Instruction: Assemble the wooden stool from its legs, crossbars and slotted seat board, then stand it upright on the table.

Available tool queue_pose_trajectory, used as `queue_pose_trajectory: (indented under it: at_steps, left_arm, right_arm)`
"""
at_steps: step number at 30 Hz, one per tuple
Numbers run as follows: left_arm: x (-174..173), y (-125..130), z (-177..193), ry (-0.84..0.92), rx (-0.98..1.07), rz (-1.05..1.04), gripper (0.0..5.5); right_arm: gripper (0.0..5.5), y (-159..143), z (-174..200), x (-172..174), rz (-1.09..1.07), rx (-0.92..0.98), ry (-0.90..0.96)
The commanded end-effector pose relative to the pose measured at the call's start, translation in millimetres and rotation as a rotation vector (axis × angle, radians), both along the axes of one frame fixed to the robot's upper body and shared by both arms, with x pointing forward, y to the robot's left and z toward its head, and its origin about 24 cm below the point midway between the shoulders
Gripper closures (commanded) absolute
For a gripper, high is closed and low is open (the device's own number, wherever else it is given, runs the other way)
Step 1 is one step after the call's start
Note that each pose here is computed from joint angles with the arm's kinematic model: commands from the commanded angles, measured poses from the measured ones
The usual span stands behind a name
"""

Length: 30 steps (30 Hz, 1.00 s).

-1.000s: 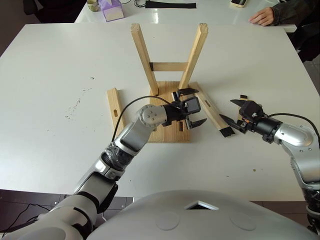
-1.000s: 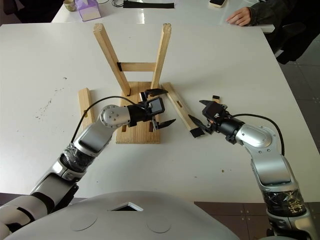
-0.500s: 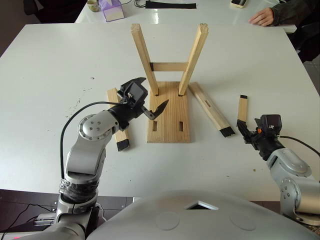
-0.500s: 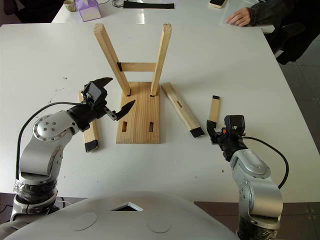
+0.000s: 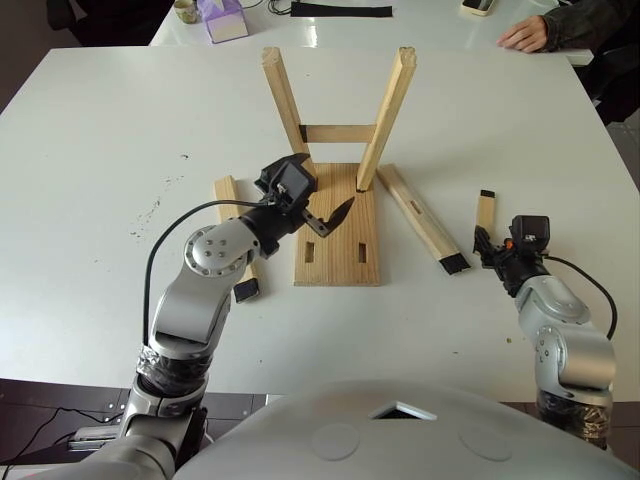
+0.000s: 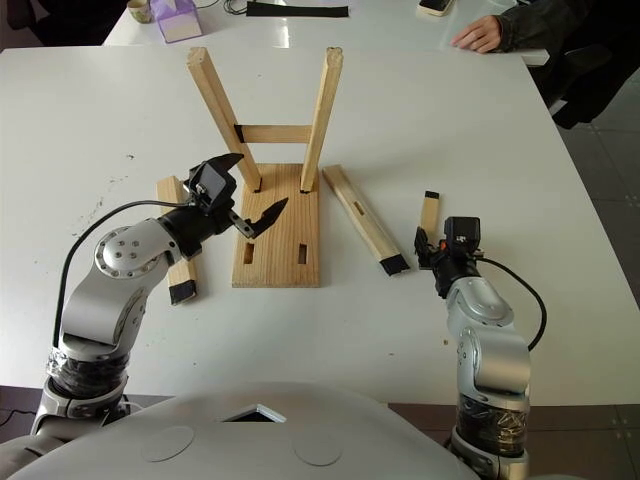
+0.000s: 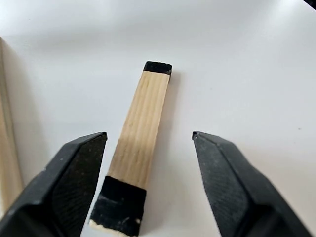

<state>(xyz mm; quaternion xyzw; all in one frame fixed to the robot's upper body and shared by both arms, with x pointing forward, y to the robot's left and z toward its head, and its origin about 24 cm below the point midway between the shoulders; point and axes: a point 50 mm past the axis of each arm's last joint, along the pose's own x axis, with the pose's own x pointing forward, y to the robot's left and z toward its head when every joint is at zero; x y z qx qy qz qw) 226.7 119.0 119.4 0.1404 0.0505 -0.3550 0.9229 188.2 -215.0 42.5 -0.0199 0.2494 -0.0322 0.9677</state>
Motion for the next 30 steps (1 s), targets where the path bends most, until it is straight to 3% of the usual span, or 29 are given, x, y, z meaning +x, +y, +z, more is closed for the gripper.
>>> queue_pose_trajectory:
  at_steps: [1, 6, 16, 19, 22, 27, 30]
  left_arm:
    - [4.3, -2.6, -0.2, -0.01, 0.008, 0.002, 0.1]
    - [5.5, -3.1, -0.4, -0.013, 0.006, -0.001, 0.1]
    - [10.1, 7.6, 0.7, -0.032, 0.014, 0.058, 0.1]
    - [11.7, 10.1, 0.7, -0.044, 0.01, 0.088, 0.1]
    - [12.6, 13.8, 1.4, -0.057, 0.002, 0.12, 0.1]
    - [11.9, 24.3, 10.9, -0.062, -0.055, 0.146, 0.1]
    - [7.9, 29.1, 24.3, -0.034, -0.179, 0.092, 0.1]
  right_arm:
    - [2.28, 3.8, -9.2, 3.8, 0.005, -0.011, 0.015]
    - [2.28, 1.3, -19.0, -0.1, 0.004, -0.022, 0.04]
    - [3.86, -12.0, -31.0, -4.4, -0.014, -0.016, 0.075]
    - [4.19, -14.3, -29.7, 1.0, -0.001, -0.016, 0.072]
    - [4.19, -19.9, -25.7, 7.6, -0.002, -0.02, 0.055]
    - [4.19, -35.2, 2.2, 29.7, 0.018, -0.053, -0.088]
    - [4.19, -27.5, 49.7, 51.2, 0.193, 0.05, -0.319]
